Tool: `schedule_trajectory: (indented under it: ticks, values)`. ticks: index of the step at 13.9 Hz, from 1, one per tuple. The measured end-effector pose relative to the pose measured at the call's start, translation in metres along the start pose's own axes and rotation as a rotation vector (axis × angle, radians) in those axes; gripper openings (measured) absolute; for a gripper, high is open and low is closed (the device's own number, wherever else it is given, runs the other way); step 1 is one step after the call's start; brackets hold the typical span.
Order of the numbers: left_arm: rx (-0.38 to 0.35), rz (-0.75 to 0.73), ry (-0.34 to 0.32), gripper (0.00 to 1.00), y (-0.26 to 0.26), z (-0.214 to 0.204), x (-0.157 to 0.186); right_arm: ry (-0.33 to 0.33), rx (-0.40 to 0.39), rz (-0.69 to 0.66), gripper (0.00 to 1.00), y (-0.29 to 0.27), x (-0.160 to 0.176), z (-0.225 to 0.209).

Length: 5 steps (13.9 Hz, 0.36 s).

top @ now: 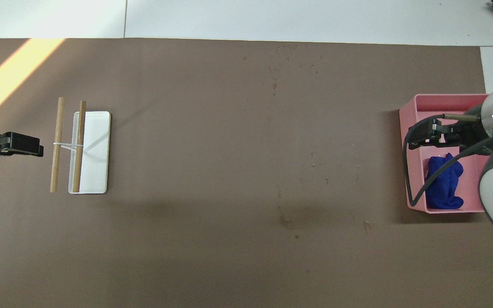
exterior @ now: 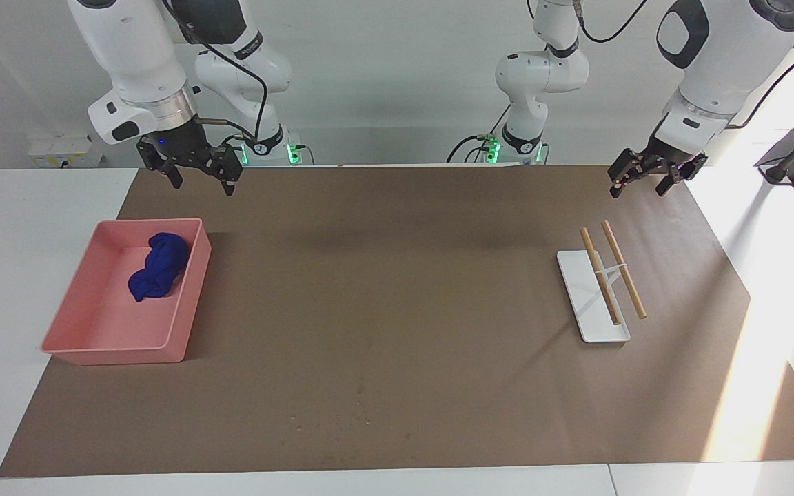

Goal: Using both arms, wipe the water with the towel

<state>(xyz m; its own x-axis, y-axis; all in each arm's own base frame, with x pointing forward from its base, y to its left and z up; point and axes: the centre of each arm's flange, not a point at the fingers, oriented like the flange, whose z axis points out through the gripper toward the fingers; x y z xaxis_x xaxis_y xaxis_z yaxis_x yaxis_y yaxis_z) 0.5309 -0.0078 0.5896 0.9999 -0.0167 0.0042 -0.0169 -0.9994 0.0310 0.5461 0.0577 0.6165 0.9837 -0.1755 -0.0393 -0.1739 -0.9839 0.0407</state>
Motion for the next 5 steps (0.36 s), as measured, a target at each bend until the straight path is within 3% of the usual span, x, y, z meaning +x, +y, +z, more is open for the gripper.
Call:
schedule_trajectory:
  ticks: [5]
  values:
    - [0.0, 0.0, 0.0, 1.0, -0.0001, 0.0, 0.0, 0.002, 0.0, -0.002, 1.0, -0.0013, -0.0004, -0.0008]
